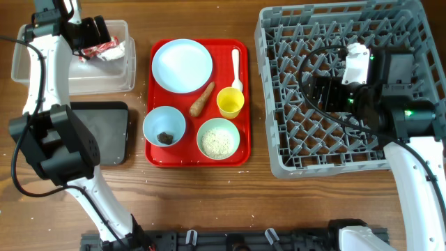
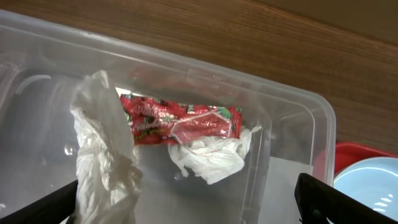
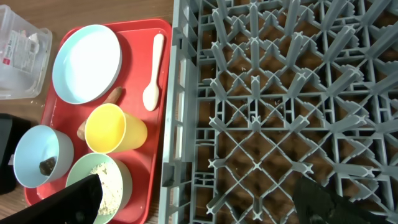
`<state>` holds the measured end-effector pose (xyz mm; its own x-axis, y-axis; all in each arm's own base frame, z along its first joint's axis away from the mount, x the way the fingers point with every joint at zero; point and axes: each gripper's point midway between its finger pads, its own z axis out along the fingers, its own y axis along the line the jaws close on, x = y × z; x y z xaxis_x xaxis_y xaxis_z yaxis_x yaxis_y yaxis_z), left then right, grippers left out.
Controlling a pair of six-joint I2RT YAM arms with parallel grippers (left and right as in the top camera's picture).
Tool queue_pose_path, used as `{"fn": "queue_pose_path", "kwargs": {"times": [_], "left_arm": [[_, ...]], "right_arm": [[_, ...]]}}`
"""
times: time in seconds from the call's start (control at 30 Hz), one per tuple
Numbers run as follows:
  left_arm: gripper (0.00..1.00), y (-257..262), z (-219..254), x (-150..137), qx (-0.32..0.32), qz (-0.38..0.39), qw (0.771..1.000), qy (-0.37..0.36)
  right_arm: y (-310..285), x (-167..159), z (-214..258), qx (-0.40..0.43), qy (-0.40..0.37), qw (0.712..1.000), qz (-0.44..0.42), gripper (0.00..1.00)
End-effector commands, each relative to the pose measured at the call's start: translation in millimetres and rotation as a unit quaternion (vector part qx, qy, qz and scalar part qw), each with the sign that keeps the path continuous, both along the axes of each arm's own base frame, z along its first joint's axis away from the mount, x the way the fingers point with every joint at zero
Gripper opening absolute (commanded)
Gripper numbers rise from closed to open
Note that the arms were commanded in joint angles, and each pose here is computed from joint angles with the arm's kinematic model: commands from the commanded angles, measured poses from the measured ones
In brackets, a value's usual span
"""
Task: Sort waste into correct bins and load items into the dishwasher rack
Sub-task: 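Grasp the blue bowl with left gripper and tip its dark food onto black tray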
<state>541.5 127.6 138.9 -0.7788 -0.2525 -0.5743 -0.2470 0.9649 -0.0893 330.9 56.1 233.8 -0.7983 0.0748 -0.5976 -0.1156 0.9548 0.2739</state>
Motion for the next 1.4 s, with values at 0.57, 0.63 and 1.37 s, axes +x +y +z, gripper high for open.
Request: {"fn": "queue_pose_path", "kwargs": {"times": [0.57, 0.63, 1.37], "left_arm": [[0.82, -107.1, 94.3, -129.8, -0.099, -0.088, 0.987, 0.095], [0.80, -127.4, 103.1, -173.3, -0.104, -0.105, 0.978, 0.147], [0.04, -243.6, -121.3, -226.7, -0.046, -0.198, 0.952, 0.229]], "right_arm": [[3.7, 3.3, 6.7, 0.011, -0.005, 1.000, 0.003, 1.00], [3.8, 3.4, 6.8, 0.011, -0.005, 1.000, 0.003, 1.00], [4.2, 3.5, 0.3, 0.020, 0.009, 1.000, -0.008, 1.00]]}}
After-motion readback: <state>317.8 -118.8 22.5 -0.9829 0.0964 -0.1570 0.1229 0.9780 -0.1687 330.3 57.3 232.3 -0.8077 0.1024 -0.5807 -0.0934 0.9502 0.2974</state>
